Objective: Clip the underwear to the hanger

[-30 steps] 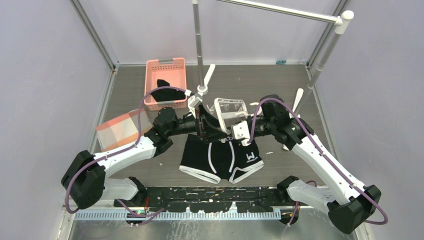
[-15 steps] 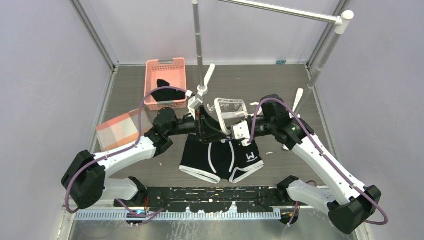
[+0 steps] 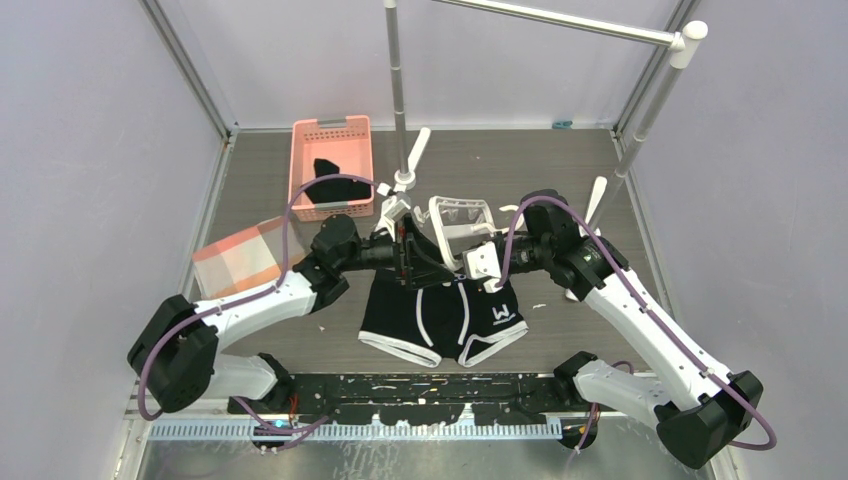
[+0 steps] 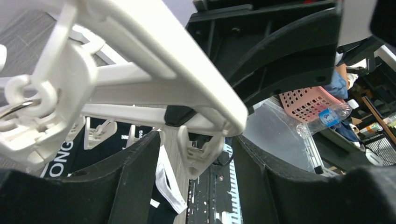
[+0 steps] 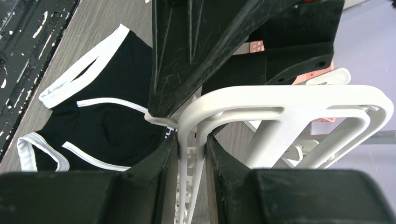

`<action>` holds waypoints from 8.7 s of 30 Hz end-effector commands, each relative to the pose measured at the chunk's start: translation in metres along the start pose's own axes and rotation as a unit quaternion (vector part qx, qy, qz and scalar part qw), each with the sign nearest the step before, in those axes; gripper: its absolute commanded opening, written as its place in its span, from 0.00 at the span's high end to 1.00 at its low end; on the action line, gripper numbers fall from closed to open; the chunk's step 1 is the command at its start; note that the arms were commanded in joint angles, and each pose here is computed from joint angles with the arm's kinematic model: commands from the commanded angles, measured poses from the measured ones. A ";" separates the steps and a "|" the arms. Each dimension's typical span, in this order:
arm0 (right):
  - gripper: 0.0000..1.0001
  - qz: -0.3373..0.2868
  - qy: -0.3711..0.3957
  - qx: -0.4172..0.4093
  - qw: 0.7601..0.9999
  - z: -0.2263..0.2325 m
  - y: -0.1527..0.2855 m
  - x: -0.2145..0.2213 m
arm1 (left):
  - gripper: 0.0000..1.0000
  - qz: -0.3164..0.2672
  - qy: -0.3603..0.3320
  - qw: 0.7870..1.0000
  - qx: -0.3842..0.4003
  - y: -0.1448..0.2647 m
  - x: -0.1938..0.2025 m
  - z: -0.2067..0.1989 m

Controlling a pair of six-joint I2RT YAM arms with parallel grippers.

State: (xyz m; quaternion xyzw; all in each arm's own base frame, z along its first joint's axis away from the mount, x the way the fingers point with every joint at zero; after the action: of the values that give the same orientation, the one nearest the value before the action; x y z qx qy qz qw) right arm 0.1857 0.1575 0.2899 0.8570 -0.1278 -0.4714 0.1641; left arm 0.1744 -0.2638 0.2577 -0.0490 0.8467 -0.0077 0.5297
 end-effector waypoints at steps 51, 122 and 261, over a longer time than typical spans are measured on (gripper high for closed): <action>0.99 -0.041 0.086 0.042 0.995 -0.019 0.014 -0.031 | 0.68 -0.022 -0.035 0.999 0.012 0.003 -0.021 -0.001; 1.00 -0.049 0.087 0.044 0.994 -0.021 0.014 -0.035 | 0.45 -0.014 -0.019 0.999 0.036 0.001 -0.017 0.003; 0.24 0.048 -0.312 0.063 0.947 0.022 -0.128 0.112 | 1.00 0.159 -0.164 0.925 -0.303 0.033 -0.007 0.127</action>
State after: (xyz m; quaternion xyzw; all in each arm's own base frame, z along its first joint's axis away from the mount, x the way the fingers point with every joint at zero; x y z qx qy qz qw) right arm 0.2176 0.2150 0.1377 0.5995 -0.2632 -0.7538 0.0546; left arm 0.2716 -0.2222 0.1907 -0.0220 0.7124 0.3757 0.5923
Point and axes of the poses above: each gripper's point midway between its finger pads, its own y axis back along the fingers, its own z axis along the line the jaws close on, x = y × z, the point moved 9 cm from there along y, back along the fingers, and after that the axes turned 5 degrees about -y, right-handed, at the moved point
